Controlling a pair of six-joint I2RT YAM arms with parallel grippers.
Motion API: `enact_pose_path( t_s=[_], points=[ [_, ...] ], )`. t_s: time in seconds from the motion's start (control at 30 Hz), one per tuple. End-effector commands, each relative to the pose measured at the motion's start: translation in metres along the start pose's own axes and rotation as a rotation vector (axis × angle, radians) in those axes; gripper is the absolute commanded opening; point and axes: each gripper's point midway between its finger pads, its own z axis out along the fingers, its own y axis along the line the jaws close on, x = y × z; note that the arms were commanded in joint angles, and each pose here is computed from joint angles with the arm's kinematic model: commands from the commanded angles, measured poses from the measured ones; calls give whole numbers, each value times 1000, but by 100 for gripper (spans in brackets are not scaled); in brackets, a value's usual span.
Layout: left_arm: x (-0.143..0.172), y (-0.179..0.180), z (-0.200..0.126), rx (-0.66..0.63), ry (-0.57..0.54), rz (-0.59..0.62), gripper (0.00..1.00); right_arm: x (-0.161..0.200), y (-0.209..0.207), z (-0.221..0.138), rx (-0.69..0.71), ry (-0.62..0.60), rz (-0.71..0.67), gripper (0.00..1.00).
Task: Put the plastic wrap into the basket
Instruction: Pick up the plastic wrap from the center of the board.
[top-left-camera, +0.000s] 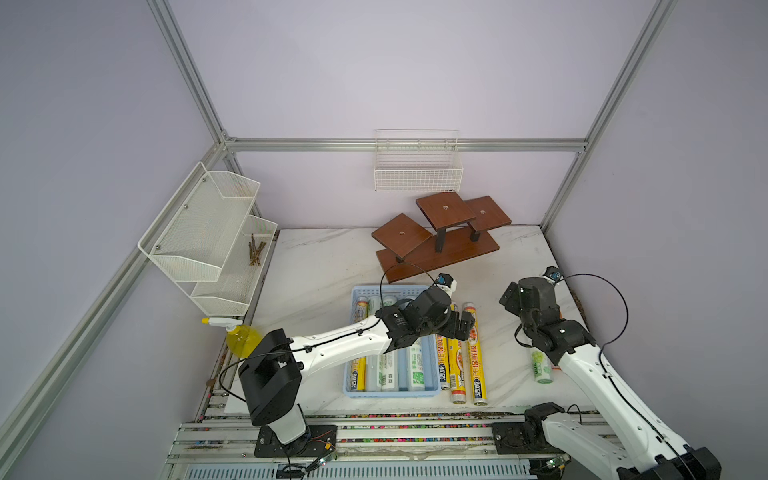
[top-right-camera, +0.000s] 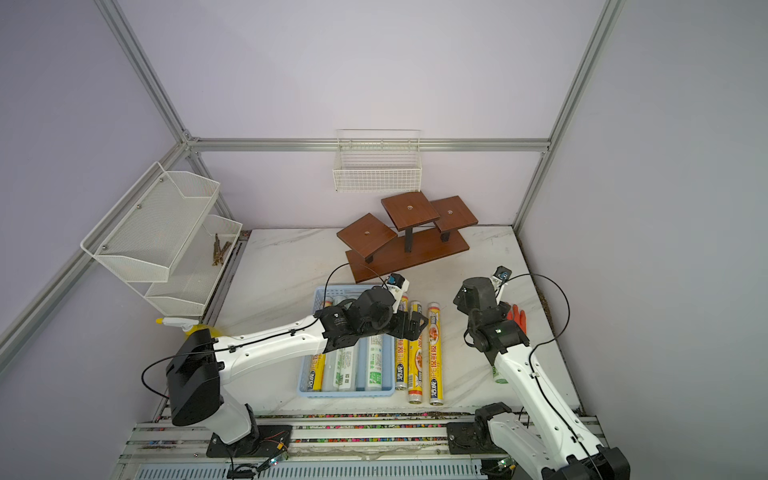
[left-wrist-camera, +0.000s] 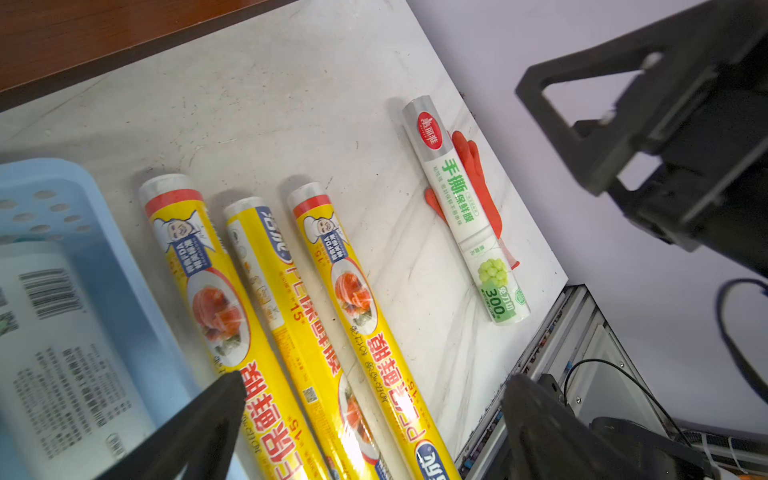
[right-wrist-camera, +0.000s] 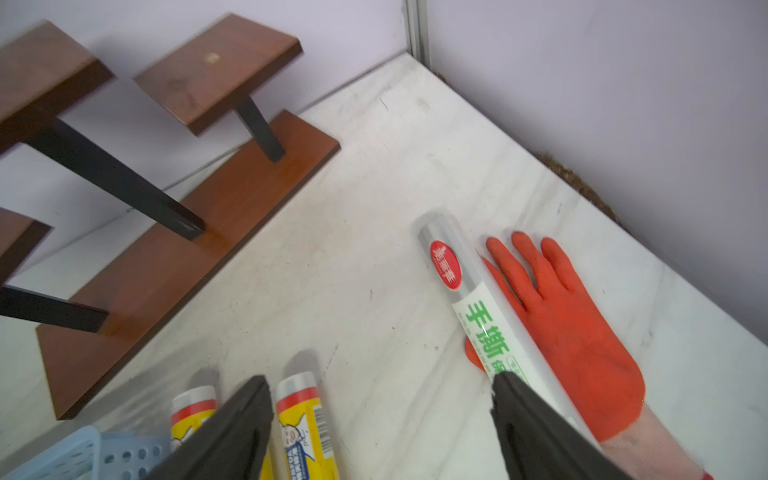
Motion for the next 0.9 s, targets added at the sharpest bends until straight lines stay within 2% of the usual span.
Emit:
enact_pose_path(
  t_s=[0.0,0.13,0.2,0.47,0.6,0.67,0.87],
  points=[
    [-4,-13,5,-7,16,50,100,16,-21,20,-10,122,105,87],
    [3,-20,20,-28,50,66,100,20,-55,35,14,207,264,87],
    [4,-21,27,-34,62,68,100,20,-61,40,12,234,288,87],
    [1,-44,50,-26,69,37,100,22,-101,52,227,258,256,87],
    [7,-59,63,5,88,38,100,33,-103,63,241,302,239,86],
    [9,-65,67,17,94,41,100,40,-95,70,198,341,227,85],
    [15,-67,72,21,110,48,100,62,-95,84,200,420,210,84]
  ],
)
